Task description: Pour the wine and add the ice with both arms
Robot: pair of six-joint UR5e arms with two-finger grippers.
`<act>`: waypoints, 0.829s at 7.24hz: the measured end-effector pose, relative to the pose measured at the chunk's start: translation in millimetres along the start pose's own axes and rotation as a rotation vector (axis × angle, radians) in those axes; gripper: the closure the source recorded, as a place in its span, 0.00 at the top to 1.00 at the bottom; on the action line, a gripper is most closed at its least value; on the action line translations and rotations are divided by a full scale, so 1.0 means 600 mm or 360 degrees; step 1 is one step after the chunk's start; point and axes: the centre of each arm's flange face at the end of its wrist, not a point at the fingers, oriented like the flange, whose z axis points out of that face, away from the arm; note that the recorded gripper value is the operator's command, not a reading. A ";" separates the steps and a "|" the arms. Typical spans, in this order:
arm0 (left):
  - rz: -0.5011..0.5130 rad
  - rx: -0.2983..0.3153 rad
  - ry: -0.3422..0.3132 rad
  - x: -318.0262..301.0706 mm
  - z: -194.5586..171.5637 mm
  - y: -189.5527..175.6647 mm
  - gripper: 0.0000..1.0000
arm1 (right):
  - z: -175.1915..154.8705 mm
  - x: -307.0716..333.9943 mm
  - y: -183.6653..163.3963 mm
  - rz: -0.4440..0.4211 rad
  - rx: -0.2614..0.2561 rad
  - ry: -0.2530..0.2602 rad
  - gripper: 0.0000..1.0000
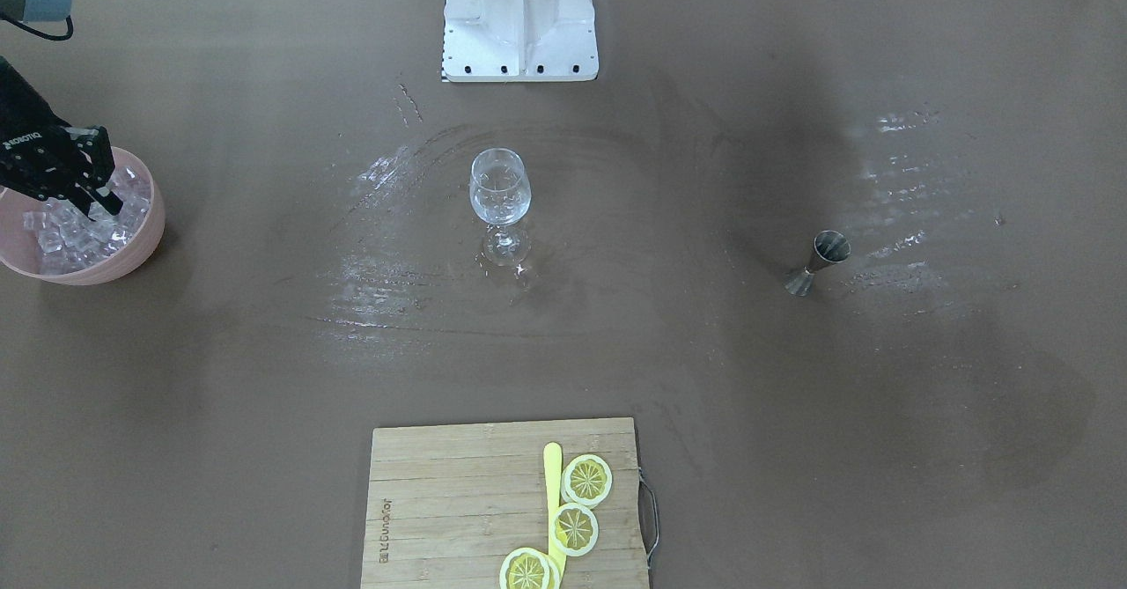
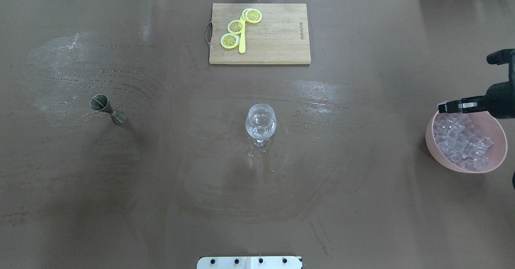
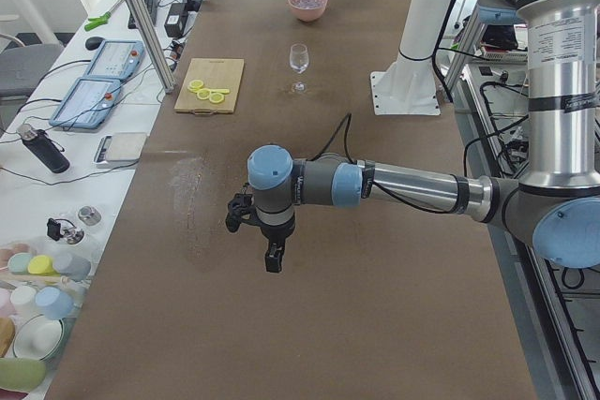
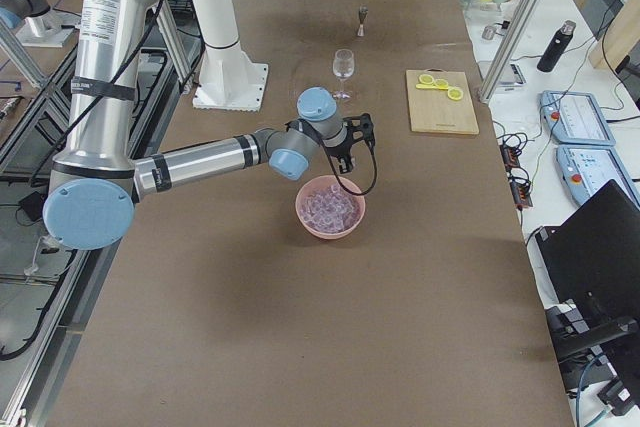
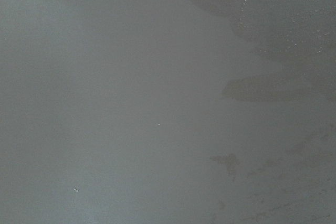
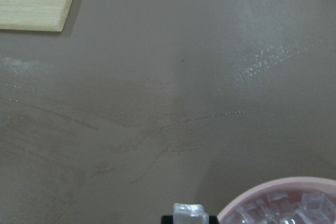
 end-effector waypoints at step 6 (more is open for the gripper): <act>-0.0002 0.0000 0.0000 0.001 0.001 -0.003 0.98 | 0.055 -0.404 -0.159 0.0276 -0.0057 0.0134 0.00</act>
